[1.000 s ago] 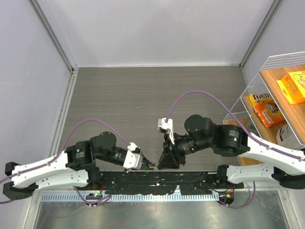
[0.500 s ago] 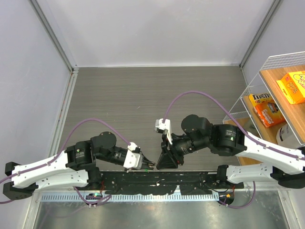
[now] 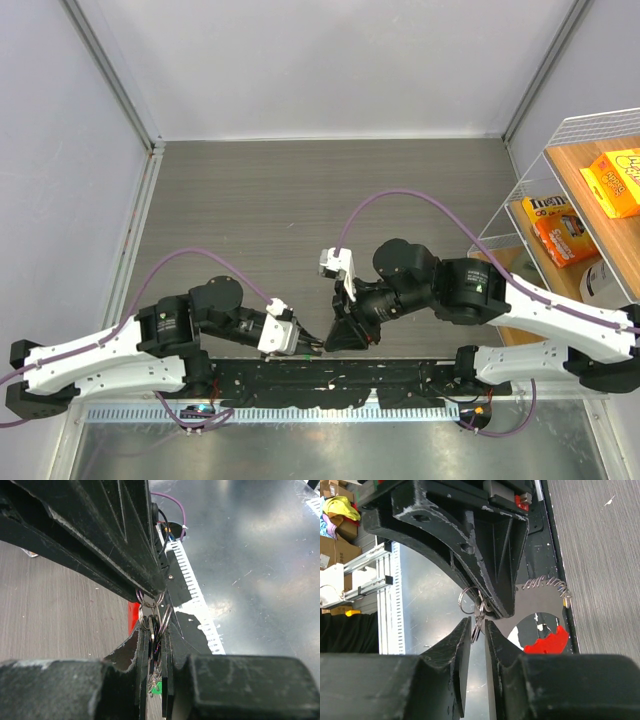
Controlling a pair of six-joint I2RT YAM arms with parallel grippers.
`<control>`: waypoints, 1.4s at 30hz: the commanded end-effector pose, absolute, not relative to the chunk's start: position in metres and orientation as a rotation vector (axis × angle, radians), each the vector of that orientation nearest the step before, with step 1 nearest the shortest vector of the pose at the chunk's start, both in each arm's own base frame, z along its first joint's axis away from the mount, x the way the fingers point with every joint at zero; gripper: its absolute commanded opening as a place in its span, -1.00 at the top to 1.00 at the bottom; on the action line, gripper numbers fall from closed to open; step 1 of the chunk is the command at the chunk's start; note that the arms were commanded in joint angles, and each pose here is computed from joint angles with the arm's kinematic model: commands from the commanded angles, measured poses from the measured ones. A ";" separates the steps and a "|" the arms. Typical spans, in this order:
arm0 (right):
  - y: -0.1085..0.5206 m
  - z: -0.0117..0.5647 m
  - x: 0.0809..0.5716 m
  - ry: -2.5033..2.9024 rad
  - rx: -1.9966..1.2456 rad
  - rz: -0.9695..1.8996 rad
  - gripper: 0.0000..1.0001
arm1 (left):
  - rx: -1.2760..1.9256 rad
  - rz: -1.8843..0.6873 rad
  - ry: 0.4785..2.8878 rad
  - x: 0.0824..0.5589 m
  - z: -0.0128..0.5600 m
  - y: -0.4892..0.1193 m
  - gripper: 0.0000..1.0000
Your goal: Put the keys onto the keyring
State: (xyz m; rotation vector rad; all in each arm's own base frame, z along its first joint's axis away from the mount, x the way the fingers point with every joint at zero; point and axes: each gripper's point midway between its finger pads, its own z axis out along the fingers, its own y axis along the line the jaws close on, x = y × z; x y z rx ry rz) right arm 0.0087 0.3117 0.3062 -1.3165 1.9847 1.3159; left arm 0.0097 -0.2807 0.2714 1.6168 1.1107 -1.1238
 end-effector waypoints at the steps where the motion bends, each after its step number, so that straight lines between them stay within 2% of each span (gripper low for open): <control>1: 0.313 0.325 0.012 1.922 -1.306 1.314 0.55 | 1.541 -1.142 0.996 0.008 0.303 -0.282 1.00; 3: 0.312 0.325 0.015 1.922 -1.299 1.291 0.66 | 1.540 -1.139 0.998 0.009 0.303 -0.282 1.00; 4: 0.312 0.324 0.016 1.927 -1.293 1.283 0.81 | 1.538 -1.138 0.998 0.009 0.303 -0.282 1.00; 6: 0.310 0.322 0.018 1.925 -1.293 1.265 0.89 | 1.534 -1.136 0.997 0.009 0.303 -0.282 1.00; 14: 0.304 0.337 0.028 1.788 -1.208 1.259 0.88 | 1.486 -1.127 0.998 0.014 0.307 -0.283 1.00; 26: 0.289 0.382 0.067 1.488 -0.793 1.276 0.89 | 1.309 -1.105 1.027 0.034 0.316 -0.291 1.00; 42: 0.281 0.412 0.087 1.335 -0.614 1.259 0.88 | 1.229 -1.097 1.080 0.049 0.315 -0.308 1.00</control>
